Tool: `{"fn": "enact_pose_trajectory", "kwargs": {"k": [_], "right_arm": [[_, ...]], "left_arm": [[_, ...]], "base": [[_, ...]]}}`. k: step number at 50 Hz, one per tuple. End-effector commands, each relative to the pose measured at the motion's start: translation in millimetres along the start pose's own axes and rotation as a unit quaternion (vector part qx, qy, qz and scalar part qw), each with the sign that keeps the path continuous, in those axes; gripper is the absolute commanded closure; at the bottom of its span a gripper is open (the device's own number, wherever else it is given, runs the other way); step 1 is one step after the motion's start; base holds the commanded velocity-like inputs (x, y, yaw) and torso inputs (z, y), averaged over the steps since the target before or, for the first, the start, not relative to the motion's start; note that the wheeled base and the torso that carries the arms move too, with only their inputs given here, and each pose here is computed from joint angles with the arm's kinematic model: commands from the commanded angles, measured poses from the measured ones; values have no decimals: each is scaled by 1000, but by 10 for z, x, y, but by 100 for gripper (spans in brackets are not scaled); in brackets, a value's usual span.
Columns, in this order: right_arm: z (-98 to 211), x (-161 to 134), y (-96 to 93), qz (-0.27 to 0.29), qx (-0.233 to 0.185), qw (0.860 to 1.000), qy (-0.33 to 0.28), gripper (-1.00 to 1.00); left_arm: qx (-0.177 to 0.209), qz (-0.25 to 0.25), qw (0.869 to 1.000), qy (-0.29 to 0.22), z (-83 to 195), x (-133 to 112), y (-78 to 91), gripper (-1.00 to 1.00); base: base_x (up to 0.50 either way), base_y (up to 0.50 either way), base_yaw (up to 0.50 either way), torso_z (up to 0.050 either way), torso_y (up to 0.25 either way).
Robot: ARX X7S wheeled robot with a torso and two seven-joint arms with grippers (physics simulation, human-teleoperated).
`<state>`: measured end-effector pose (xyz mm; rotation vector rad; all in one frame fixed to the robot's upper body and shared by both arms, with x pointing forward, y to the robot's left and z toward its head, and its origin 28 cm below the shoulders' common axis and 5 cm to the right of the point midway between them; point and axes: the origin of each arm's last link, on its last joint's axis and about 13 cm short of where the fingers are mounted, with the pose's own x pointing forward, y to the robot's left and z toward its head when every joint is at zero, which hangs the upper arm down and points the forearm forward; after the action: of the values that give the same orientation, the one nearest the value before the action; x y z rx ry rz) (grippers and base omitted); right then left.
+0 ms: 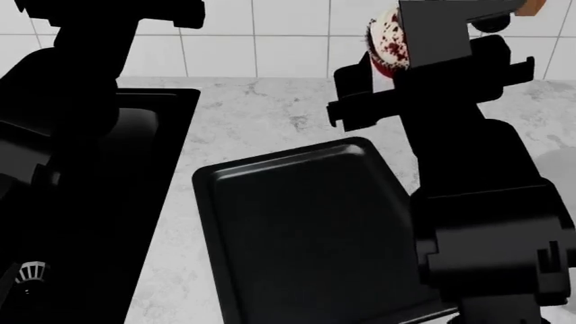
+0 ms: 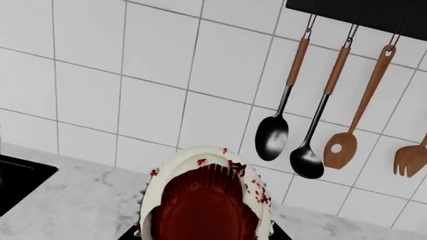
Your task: Move the fresh-baked cupcake off the tray onto the counter, and place the bowl used for mixing into the sink.
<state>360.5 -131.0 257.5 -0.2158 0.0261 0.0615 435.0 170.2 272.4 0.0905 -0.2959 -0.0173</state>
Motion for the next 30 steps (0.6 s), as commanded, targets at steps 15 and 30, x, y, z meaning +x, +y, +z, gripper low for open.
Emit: {"fn": "enact_pose_trajectory", "kwargs": {"k": [15, 30], "right_arm": [[203, 208, -6, -31, 9, 997, -65, 100], [183, 274, 10, -26, 9, 997, -69, 100]], "left_arm": [[-1, 2, 1000, 2, -12, -7, 9, -100], [-1, 0, 1000, 2, -15, -13, 8, -100]], "base": [[0, 0, 0, 0, 0], [0, 0, 0, 0, 0]]}}
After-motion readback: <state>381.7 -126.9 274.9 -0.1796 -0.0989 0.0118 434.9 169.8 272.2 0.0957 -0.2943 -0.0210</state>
